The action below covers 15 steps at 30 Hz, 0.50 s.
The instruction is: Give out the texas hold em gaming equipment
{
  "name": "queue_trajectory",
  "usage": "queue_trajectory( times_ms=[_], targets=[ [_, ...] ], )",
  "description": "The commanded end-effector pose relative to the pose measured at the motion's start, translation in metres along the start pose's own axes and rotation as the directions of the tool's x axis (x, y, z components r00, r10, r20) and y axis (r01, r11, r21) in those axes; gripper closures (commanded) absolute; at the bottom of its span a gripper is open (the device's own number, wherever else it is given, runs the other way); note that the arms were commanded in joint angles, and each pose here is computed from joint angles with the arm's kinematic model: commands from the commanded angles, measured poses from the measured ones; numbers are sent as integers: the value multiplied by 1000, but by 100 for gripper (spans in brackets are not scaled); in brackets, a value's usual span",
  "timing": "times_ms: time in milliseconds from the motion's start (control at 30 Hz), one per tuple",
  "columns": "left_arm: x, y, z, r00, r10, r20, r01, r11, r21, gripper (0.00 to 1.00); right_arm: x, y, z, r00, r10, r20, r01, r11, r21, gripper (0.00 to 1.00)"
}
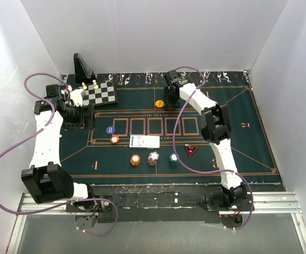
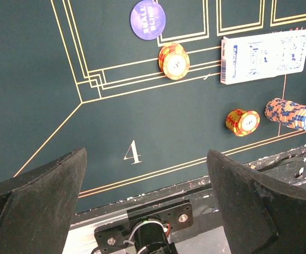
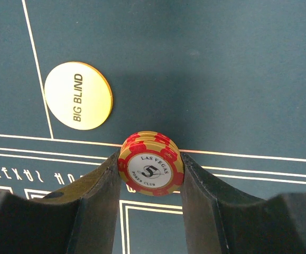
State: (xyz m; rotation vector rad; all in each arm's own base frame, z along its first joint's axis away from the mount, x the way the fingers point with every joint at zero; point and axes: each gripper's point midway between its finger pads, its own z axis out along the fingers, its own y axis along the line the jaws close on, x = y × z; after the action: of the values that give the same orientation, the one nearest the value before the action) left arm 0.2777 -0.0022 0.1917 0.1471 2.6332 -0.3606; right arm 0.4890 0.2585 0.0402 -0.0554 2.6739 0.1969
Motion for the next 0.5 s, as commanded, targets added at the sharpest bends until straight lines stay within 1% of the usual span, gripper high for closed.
queue_trajectory(
  times_ms=[0,200,267,400,467],
  targets=[
    [-16,-6,-10,998,21,51,-23,999,23,2,-8,11,-9,1000,13,23,-12,999,-50,61],
    [-13,-10,-9,999,16,48,-19,999,49,2,2,9,-2,1000,10,-9,-11,999,-45,49],
    [-13,-12,-10,998,19,53,-22,998,55,2,3,7,-3,1000,9,-9,-9,999,-37,41],
    [-11,-15,-14,998,17,61,-21,998,62,2,-1,6,-15,1000,11,1,-11,1000,-30,28],
    [-12,-17,-16,997,18,71,-22,998,63,2,-5,5,-25,1000,12,19,-11,1000,-28,25]
  ],
)
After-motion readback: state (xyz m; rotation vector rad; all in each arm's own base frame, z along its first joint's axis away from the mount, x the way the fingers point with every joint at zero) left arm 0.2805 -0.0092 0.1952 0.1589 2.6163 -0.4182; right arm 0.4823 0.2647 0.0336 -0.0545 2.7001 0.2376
